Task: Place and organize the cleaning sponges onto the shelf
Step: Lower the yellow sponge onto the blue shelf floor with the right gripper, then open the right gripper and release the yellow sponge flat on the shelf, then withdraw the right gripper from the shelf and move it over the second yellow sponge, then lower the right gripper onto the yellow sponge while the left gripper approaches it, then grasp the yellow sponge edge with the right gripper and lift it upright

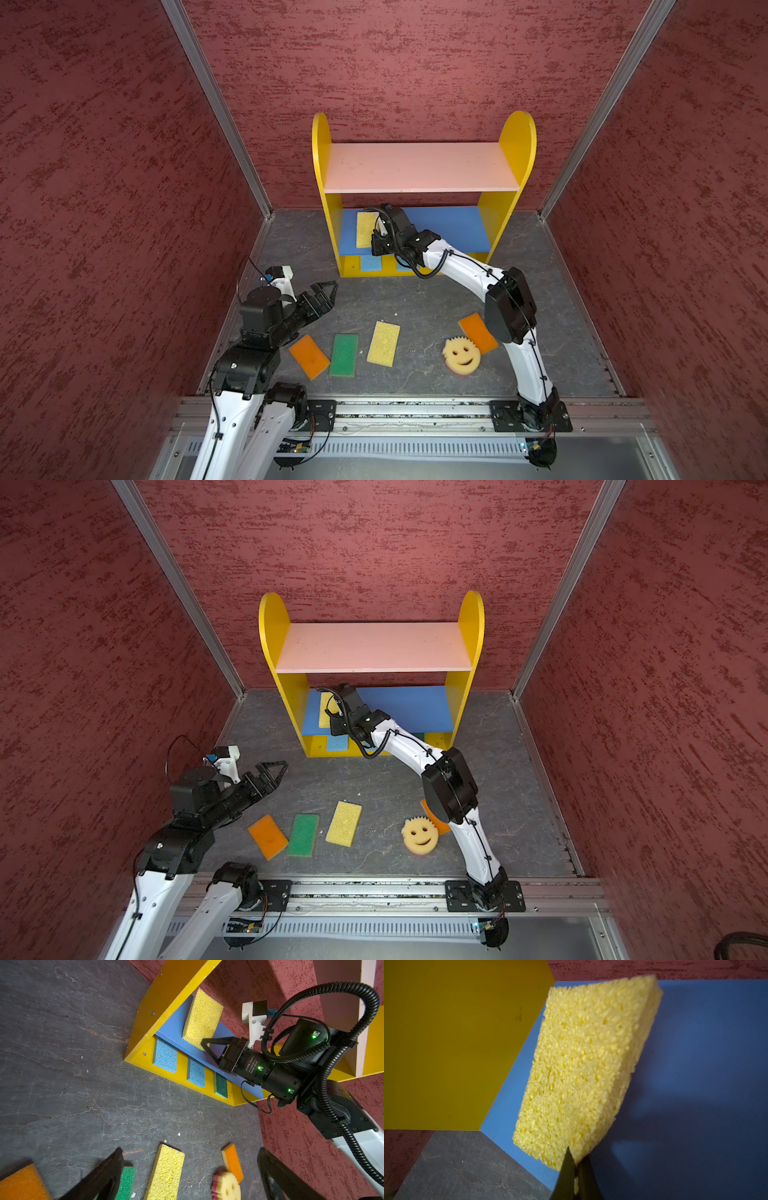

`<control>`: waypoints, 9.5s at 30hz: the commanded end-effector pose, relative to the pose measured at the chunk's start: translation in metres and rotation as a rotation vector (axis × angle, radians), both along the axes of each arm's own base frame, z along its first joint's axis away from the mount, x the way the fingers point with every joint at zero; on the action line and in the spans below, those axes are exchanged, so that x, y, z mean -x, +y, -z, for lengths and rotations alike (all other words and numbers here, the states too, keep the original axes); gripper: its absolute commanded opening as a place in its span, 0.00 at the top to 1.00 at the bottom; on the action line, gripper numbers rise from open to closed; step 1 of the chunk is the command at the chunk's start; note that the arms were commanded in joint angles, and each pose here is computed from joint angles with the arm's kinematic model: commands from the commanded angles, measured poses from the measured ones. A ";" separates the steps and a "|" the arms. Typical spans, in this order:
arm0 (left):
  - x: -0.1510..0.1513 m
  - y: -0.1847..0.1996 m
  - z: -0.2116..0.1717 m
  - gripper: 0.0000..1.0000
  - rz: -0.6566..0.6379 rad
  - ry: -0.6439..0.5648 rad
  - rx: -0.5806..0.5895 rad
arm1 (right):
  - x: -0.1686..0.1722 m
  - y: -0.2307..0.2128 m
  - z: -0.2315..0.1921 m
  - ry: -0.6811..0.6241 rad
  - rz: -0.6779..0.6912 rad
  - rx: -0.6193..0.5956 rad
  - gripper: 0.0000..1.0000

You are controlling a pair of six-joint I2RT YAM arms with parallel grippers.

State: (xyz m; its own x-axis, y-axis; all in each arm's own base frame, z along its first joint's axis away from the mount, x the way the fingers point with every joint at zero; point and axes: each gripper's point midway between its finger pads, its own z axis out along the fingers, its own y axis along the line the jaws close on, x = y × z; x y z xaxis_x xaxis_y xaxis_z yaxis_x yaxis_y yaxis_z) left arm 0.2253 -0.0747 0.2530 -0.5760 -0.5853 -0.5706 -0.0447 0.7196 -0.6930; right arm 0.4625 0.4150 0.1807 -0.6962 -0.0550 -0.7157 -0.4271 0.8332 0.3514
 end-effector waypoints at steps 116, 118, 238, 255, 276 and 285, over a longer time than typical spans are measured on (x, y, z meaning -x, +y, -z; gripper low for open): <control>0.012 0.019 -0.011 0.00 -0.083 0.033 -0.053 | 0.171 -0.015 -0.022 0.047 -0.133 0.034 0.35; 0.014 0.024 -0.015 0.01 -0.113 0.012 -0.052 | 0.201 -0.016 -0.001 0.097 -0.140 0.038 0.33; -0.048 -0.046 0.103 0.02 -0.036 0.284 0.070 | 0.224 -0.018 0.113 0.434 -0.226 -0.036 0.46; -0.059 -0.045 0.111 0.02 -0.045 0.310 0.073 | 0.239 0.013 0.148 0.492 -0.279 -0.003 0.74; -0.056 -0.066 0.102 0.03 0.056 0.299 0.052 | 0.159 -0.053 0.061 0.284 -0.174 -0.056 1.00; -0.061 -0.099 0.082 0.02 0.176 0.246 0.118 | 0.148 -0.075 0.010 0.195 -0.153 -0.125 1.00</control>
